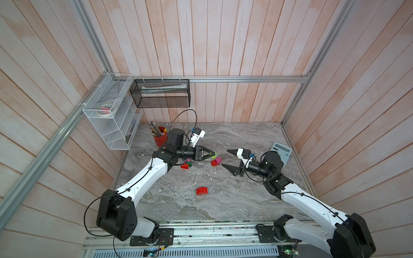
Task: Assemble the letter s with lego
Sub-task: Pick up the lego brick from the center of the board.
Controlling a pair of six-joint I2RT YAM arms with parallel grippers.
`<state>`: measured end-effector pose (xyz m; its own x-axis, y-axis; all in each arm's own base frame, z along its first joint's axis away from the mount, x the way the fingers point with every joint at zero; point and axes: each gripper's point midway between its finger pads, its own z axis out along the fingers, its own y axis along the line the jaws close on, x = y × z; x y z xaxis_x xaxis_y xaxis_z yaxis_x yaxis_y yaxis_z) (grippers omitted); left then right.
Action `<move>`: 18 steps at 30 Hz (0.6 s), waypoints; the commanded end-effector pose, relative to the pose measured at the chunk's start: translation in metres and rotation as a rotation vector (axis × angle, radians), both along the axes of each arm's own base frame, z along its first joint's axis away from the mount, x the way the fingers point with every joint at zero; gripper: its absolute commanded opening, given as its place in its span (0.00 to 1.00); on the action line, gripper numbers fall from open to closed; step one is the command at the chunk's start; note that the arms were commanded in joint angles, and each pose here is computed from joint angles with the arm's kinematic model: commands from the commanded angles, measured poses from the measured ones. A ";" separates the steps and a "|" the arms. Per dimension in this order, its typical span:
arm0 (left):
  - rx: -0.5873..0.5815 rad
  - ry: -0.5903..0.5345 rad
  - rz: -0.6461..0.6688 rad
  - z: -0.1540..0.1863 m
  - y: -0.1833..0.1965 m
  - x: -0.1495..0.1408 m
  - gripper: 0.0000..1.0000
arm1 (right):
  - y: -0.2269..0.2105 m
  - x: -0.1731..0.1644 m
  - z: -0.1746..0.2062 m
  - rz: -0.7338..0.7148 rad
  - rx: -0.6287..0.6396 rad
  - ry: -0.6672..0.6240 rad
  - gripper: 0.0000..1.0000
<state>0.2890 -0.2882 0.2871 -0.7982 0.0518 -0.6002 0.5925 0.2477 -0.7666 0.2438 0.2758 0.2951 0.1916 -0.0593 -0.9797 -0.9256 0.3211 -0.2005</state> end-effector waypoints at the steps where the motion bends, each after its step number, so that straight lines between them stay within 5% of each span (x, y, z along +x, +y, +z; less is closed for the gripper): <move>1: -0.159 0.036 -0.052 0.044 -0.001 -0.014 0.35 | 0.013 -0.009 0.026 0.088 0.019 -0.110 0.73; 18: -0.249 0.083 -0.074 0.064 0.004 -0.033 0.35 | 0.043 -0.007 0.049 0.158 0.026 -0.156 0.53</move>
